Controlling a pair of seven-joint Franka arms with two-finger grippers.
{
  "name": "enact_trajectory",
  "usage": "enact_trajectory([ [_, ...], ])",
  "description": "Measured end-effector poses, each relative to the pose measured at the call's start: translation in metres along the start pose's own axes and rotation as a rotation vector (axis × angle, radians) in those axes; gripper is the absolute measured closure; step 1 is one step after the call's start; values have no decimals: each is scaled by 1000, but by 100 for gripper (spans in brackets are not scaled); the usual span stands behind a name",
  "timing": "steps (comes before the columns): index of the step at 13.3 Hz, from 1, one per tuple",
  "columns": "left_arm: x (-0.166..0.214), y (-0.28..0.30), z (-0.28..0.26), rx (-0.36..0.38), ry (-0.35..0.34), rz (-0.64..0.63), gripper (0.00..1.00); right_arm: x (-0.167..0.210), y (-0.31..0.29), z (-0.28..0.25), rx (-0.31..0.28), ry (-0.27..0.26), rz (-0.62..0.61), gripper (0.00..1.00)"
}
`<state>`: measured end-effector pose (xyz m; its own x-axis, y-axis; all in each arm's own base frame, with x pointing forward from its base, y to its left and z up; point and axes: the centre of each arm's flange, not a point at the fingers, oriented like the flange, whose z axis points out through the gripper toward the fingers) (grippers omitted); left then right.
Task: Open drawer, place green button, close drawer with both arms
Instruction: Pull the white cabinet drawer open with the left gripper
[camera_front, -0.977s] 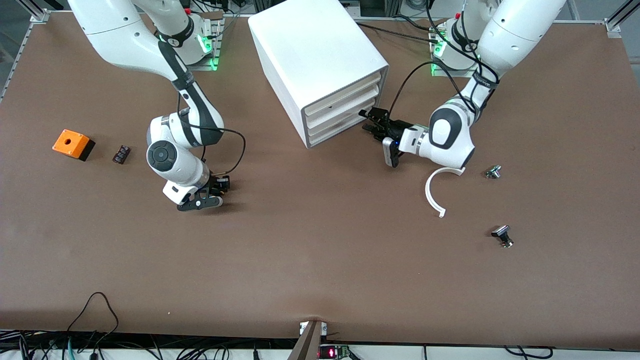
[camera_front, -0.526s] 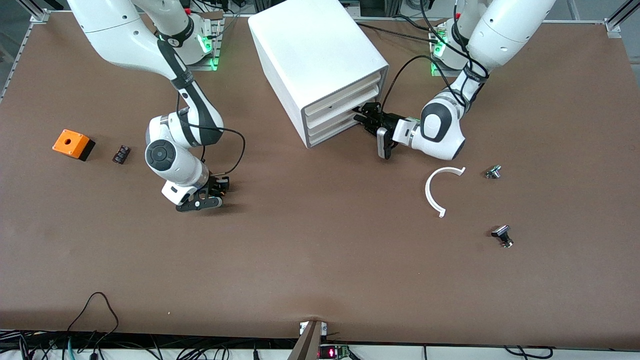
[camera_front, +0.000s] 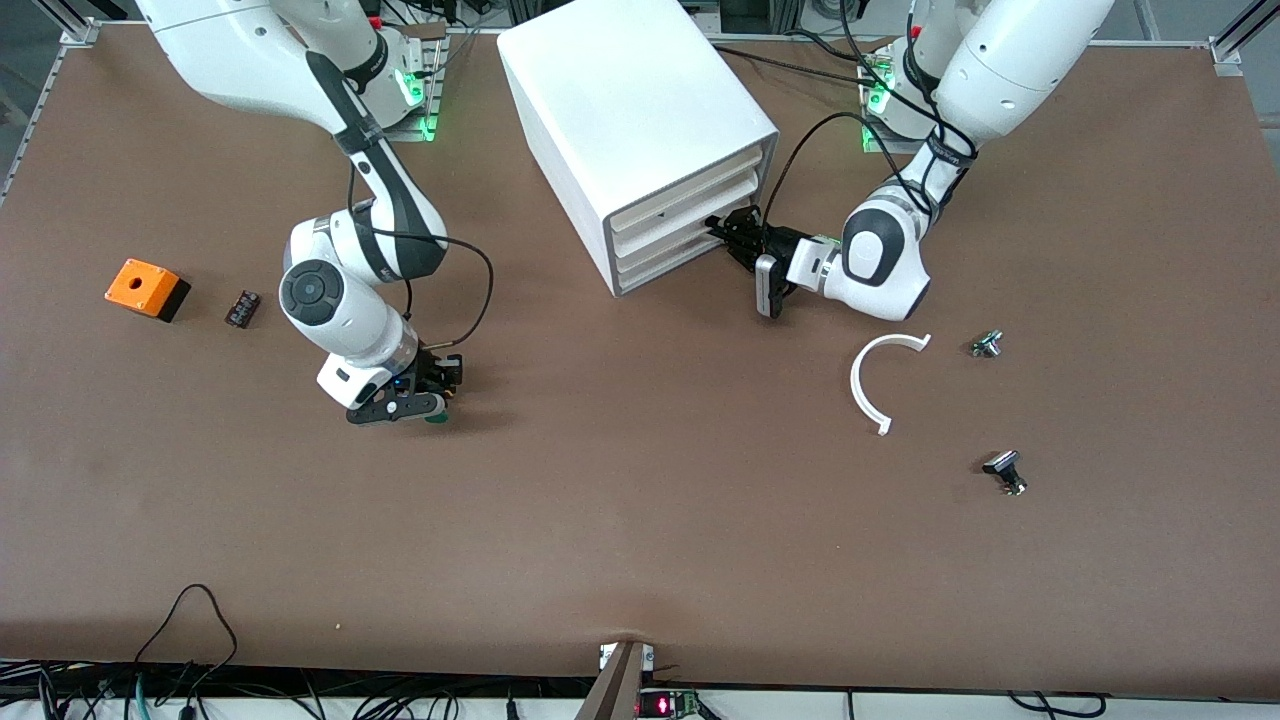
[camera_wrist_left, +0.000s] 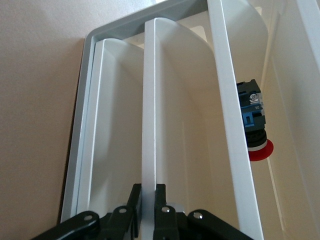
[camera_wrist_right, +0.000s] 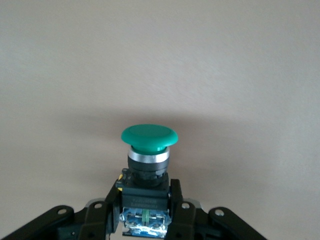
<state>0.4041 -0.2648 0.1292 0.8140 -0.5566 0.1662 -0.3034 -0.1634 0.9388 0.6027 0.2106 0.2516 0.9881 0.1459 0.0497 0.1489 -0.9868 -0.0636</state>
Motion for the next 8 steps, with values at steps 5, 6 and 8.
enact_trajectory([
  [5,7,-7,-29,26,50,9,86,33,-43,-69,35,27,25,59],
  [6,10,-10,-39,40,55,18,86,39,-44,-81,37,31,25,59],
  [8,21,-13,-65,81,56,42,86,48,-46,-102,39,34,25,59],
])
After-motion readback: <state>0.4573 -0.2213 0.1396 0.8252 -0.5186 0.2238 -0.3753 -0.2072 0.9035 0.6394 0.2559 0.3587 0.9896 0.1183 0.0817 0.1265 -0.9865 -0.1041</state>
